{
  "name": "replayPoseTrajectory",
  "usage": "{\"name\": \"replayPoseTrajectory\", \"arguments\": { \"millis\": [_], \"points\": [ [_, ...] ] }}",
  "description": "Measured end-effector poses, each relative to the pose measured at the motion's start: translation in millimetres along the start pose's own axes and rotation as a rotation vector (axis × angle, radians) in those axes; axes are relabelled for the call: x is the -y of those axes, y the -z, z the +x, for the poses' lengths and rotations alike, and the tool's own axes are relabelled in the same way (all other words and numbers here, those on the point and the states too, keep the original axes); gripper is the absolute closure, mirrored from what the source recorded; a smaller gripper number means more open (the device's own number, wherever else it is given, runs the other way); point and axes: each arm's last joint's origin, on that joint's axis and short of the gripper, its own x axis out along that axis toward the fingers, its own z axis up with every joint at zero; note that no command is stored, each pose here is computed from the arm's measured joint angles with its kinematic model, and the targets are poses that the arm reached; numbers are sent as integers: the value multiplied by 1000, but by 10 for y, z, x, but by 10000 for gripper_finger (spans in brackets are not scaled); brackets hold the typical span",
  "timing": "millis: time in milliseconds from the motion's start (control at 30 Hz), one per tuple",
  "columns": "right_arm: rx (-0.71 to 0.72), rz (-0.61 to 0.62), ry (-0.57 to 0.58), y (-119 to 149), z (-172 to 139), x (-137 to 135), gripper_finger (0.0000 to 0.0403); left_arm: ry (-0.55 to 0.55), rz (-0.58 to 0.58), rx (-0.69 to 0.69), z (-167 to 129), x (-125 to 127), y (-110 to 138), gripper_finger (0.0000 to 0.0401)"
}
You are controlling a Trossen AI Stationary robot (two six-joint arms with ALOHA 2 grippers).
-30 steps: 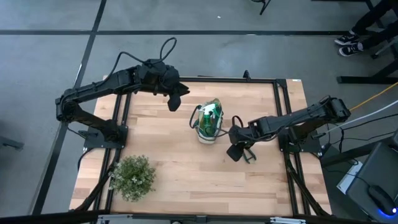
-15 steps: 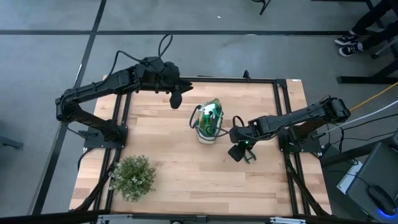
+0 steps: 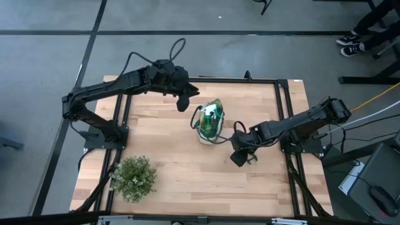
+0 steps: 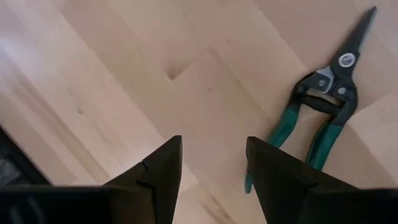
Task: Pick & Place Garden tools in Gardening bag
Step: Put the fruit pruner into the gardening bag
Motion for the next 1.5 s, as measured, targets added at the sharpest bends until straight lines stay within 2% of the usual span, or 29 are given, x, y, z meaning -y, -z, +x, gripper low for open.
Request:
{"name": "replayPoseTrajectory", "arguments": {
  "millis": [167,333,600,733,867,1067,1200,1400,1500],
  "points": [
    [-11,-10,34,2,98,-16,222,64,5,-27,63,52,30,322],
    [-67,-11,95,31,207,2,222,64,22,-27,74,72,33,325],
    [-102,19,123,64,225,30,222,61,35,-28,72,70,34,326],
    [-110,84,145,123,361,149,222,61,42,-30,72,70,36,326],
    [-145,97,107,195,530,270,222,61,41,-35,72,69,41,326],
    [-102,108,87,202,641,363,225,60,42,-34,72,69,41,326],
    [-85,108,104,202,645,378,254,61,43,-24,72,70,31,326],
    [-73,108,129,206,647,398,347,64,46,2,73,74,6,326],
    [-69,108,127,204,644,397,378,65,47,9,73,74,-1,326]
  ]
}}
